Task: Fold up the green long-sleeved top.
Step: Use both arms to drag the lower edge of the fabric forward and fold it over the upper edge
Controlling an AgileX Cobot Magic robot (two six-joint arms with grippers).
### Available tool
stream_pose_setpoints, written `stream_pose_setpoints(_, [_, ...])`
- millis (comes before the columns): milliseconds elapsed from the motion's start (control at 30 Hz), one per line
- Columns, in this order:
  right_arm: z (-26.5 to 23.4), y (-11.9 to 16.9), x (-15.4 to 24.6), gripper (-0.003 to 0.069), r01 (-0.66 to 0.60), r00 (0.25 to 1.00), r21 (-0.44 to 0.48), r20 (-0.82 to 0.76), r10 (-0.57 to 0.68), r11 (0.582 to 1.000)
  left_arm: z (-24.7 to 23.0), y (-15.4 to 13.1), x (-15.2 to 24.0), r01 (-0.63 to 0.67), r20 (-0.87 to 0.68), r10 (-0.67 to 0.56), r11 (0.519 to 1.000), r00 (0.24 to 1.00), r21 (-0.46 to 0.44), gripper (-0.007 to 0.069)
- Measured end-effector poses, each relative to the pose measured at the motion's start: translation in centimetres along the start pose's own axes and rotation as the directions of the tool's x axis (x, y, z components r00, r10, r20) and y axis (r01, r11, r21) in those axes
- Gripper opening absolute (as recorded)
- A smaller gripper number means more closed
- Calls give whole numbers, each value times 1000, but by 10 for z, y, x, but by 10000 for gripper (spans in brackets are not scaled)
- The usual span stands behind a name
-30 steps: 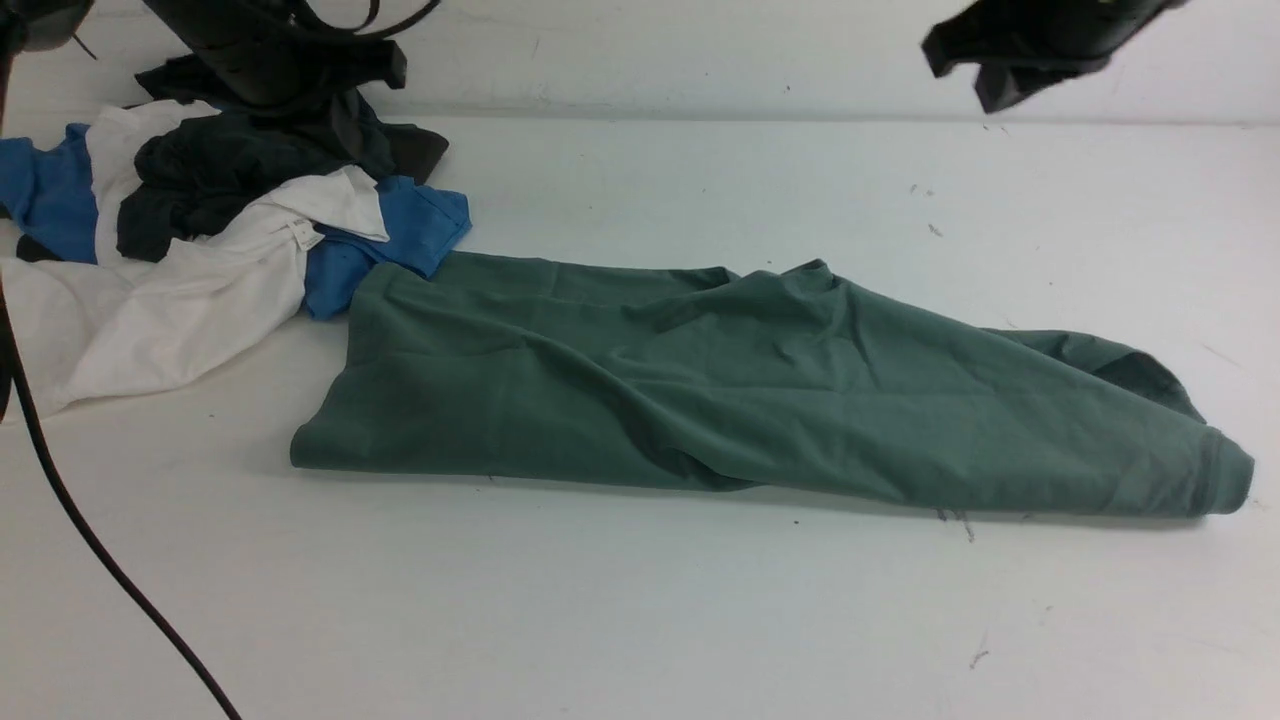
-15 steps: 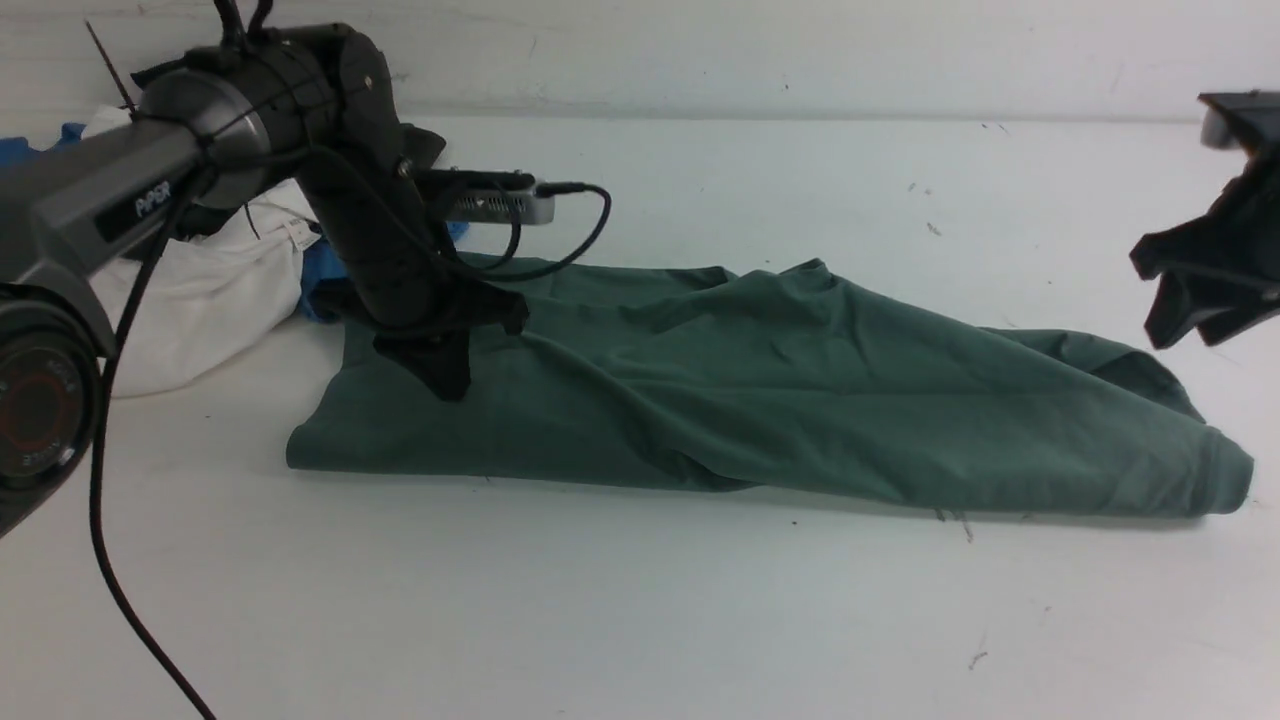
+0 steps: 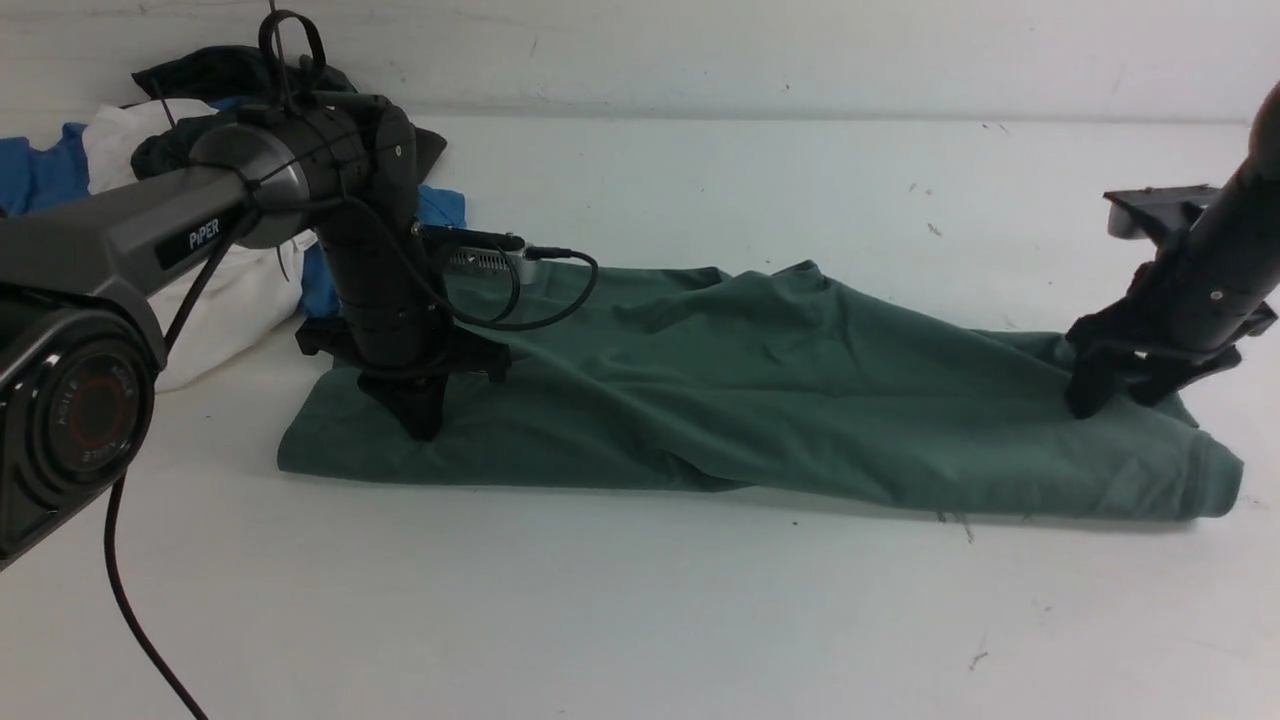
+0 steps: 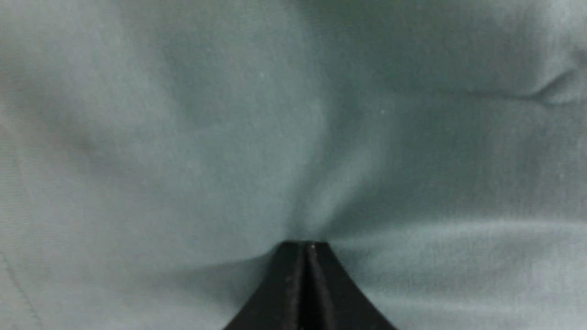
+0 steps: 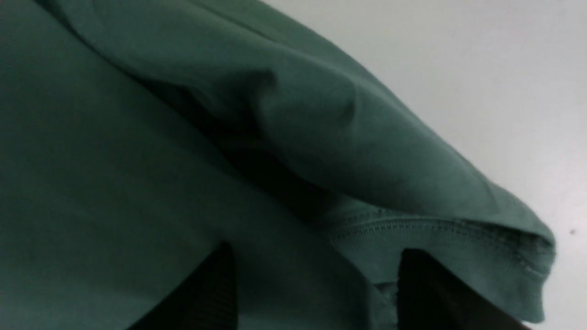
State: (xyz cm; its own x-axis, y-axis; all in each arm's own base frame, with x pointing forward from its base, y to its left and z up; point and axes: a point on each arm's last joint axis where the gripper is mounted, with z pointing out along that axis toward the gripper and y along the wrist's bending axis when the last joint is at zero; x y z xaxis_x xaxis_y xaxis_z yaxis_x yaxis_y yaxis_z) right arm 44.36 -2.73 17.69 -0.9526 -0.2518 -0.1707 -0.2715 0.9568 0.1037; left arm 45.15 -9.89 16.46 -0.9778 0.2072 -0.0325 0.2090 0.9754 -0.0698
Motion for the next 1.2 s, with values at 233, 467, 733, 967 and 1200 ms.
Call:
stream_pose_setpoints(233, [-11, -1, -11, 8, -51, 999, 8, 19, 51, 999, 0, 0, 0, -1, 0, 1, 1000, 1000, -3, -4])
stream_pose_setpoints(467, [-63, 3, -15, -1, -57, 991, 89, 123, 46, 994, 0, 0, 0, 0, 0, 0, 1000, 1000, -1, -4])
stream_pose_setpoints(733, [-48, -7, -18, -1, -100, 989, 146, 125, 82, 984, 0, -1, 0, 2, 3, -2, 1000, 1000, 8, -4])
stream_pose_setpoints(967, [-17, -19, -31, 50, -122, 975, 177, 204, 85, 977, 0, -1, -1, 3, 5, -3, 1000, 1000, 11, -4])
stream_pose_setpoints(1200, [-14, -28, -34, 273, -140, 966, 236, 247, 80, 962, -1, -1, -1, 2, 10, -2, 1000, 1000, 2, -4])
